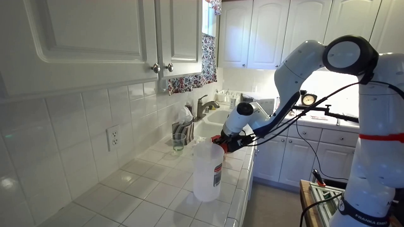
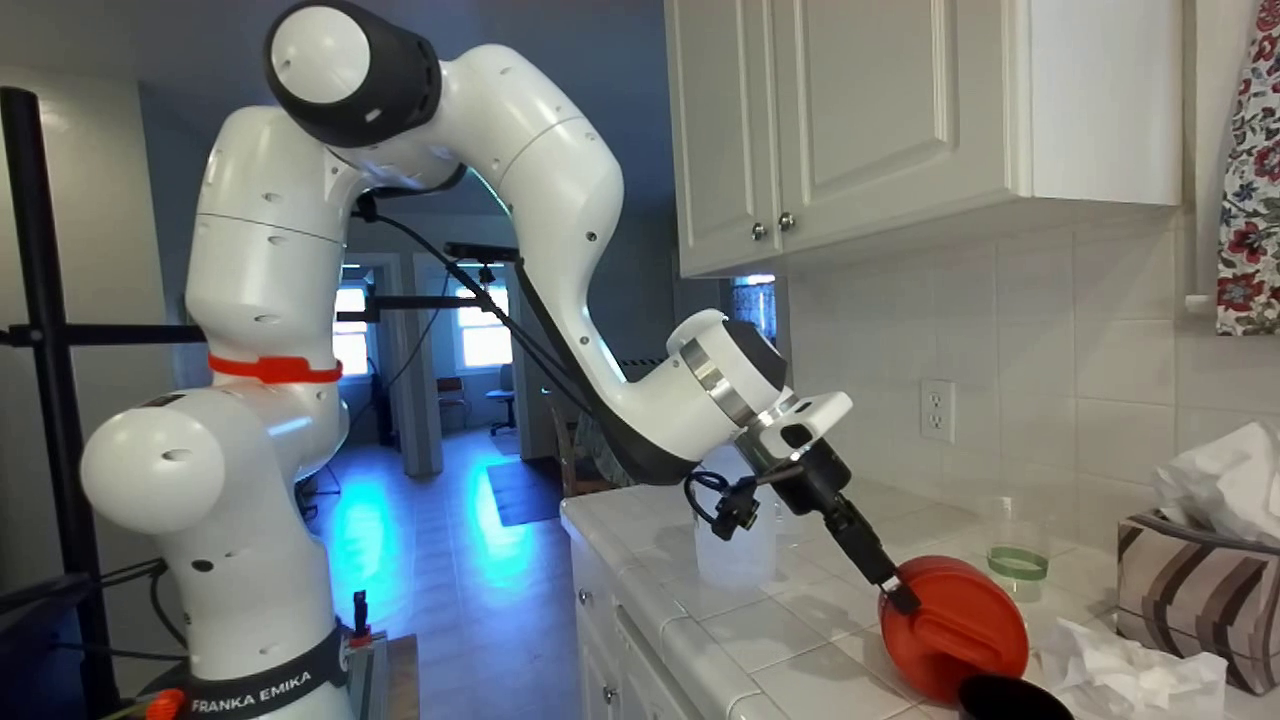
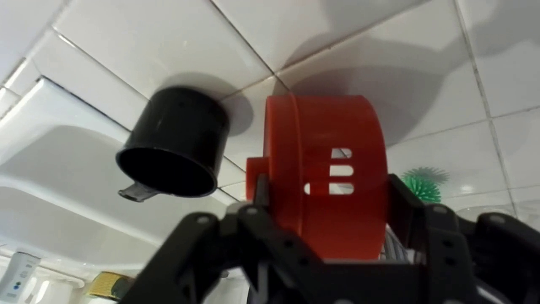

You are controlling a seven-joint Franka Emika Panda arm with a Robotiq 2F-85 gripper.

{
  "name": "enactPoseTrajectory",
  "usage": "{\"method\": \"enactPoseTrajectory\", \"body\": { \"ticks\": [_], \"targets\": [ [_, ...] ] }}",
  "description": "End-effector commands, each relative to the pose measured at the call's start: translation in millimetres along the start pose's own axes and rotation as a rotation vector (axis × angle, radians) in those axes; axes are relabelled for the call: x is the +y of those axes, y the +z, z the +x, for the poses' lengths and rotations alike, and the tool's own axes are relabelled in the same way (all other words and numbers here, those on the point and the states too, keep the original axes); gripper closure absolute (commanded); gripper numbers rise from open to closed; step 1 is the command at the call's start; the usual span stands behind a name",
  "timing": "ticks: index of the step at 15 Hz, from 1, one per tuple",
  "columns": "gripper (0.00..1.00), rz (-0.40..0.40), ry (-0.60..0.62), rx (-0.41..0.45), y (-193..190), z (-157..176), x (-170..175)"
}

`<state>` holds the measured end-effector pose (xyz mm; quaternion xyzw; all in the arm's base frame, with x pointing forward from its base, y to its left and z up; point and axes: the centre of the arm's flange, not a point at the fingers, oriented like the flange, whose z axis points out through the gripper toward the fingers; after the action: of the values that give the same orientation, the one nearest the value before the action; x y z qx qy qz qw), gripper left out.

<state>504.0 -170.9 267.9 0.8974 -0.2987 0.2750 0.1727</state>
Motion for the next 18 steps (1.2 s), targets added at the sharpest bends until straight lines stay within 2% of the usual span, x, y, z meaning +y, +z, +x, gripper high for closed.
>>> {"method": "enactPoseTrajectory", "body": {
  "ticks": [1, 4, 11, 13, 18],
  "targets": [
    [0.59, 0.002, -0.084, -0.064, -24.6, 6.8, -11.7],
    [0.59, 0.003, -0.204, -0.148, -40.7, 3.6, -20.1],
    [0.59, -0.15, -0.471, -0.276, -65.8, -2.0, -29.8],
    [0.59, -0.193, -0.535, -0.297, -69.9, 1.0, -27.5],
    [0.59, -0.29, -0.62, -0.284, -75.9, 9.1, -20.1]
  ]
}}
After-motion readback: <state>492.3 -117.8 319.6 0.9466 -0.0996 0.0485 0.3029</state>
